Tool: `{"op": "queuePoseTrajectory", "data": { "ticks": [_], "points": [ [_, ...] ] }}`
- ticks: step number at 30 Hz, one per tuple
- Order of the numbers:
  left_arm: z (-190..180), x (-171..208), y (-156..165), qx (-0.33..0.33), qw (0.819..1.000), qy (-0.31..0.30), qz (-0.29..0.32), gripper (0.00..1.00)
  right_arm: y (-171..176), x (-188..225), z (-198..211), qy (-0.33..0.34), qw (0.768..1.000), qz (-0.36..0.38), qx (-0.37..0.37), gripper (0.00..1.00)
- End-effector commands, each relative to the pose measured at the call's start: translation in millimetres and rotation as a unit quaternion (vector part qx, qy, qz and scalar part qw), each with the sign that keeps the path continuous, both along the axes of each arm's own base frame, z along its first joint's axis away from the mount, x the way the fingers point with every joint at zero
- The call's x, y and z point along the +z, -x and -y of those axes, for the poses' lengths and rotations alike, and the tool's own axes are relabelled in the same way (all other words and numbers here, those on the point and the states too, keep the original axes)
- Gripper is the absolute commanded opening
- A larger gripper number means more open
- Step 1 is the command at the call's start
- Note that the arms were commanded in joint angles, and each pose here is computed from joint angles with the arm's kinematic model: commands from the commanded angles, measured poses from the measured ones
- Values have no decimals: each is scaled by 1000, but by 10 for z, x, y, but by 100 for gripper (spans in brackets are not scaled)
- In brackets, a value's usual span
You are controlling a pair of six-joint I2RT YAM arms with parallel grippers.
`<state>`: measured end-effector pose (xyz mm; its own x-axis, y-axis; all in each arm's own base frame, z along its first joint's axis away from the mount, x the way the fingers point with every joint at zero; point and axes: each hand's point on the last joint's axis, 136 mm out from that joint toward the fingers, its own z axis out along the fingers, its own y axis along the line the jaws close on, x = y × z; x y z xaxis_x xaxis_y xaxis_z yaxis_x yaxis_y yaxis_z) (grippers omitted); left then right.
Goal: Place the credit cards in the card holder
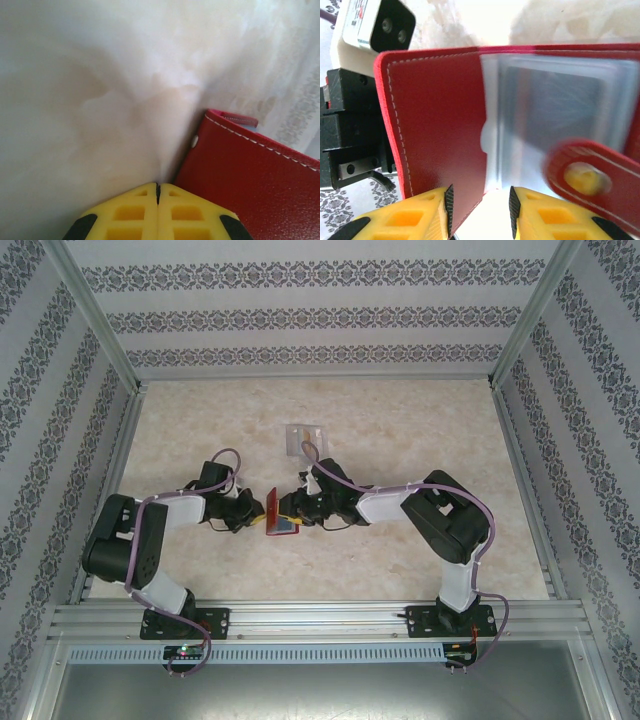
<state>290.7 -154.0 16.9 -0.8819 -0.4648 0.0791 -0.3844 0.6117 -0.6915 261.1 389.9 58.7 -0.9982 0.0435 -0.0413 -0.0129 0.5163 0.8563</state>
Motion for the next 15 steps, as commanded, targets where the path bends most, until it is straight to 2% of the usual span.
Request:
{"op": "queuePoseTrajectory", "data": {
  "ticks": [1, 10, 13, 15],
  "points": [
    [326, 29, -111, -24, 999, 41, 22, 5, -10, 188, -97, -22, 1000, 18, 7, 36],
    [731, 154, -227, -51, 992, 106, 35, 6, -11, 178, 98, 26, 999, 48, -1, 36],
    [730, 105, -200, -48, 991, 127, 22, 11, -17, 92, 150, 50, 997, 50, -1, 38],
    [620, 56, -187, -36, 991, 126, 16, 17, -28, 43, 171, 62, 997, 52, -2, 38]
  ]
}}
